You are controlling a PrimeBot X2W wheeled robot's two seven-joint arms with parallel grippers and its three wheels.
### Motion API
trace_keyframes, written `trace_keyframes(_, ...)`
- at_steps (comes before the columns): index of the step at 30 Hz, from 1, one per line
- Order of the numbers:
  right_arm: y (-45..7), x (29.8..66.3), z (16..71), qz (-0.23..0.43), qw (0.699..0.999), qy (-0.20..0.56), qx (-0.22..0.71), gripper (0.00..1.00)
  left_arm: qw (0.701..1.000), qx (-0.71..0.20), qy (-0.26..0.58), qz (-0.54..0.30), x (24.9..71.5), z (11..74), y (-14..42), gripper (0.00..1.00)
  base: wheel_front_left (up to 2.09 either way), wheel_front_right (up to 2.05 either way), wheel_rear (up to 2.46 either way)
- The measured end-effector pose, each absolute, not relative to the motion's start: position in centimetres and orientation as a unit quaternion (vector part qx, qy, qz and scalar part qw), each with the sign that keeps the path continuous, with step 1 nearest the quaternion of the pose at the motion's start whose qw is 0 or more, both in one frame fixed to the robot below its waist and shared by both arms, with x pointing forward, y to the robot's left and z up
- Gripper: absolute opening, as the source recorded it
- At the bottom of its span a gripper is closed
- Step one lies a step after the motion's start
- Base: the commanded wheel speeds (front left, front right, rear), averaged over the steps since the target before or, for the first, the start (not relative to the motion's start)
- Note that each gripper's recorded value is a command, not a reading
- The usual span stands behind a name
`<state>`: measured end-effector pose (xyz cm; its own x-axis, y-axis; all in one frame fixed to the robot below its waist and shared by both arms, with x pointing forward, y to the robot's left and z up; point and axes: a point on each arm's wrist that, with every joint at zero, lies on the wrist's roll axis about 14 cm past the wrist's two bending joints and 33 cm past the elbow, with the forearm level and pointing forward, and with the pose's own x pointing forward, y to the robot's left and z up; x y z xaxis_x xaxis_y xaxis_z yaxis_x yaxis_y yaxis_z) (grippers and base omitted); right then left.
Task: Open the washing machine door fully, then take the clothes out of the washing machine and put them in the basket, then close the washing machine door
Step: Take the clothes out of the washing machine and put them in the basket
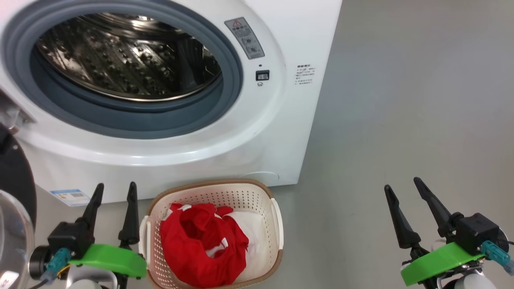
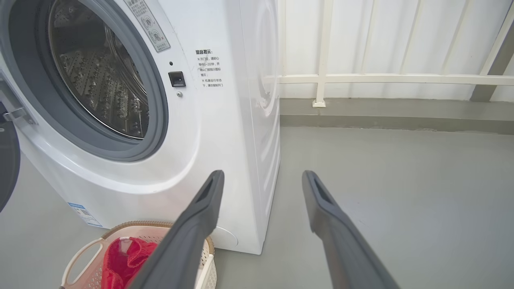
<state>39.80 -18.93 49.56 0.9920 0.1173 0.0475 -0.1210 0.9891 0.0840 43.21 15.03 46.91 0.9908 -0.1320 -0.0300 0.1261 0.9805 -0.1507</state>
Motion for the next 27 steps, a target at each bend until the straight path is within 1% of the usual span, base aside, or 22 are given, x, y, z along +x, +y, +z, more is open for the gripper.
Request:
trace_keyframes(16,-19.0,38.2,50.6,0.061,0.997,-0.034,0.040,1.00,0.996,-0.073,-0.034,-0.041,39.8,50.3,16.9,1.00,0.00,0.00,0.00)
trace_keyframes(27,-20.5,36.6,50.9,0.043,0.998,-0.037,0.034,1.00,0.996,-0.072,-0.044,-0.026,37.3,50.8,18.0,1.00,0.00,0.00,0.00)
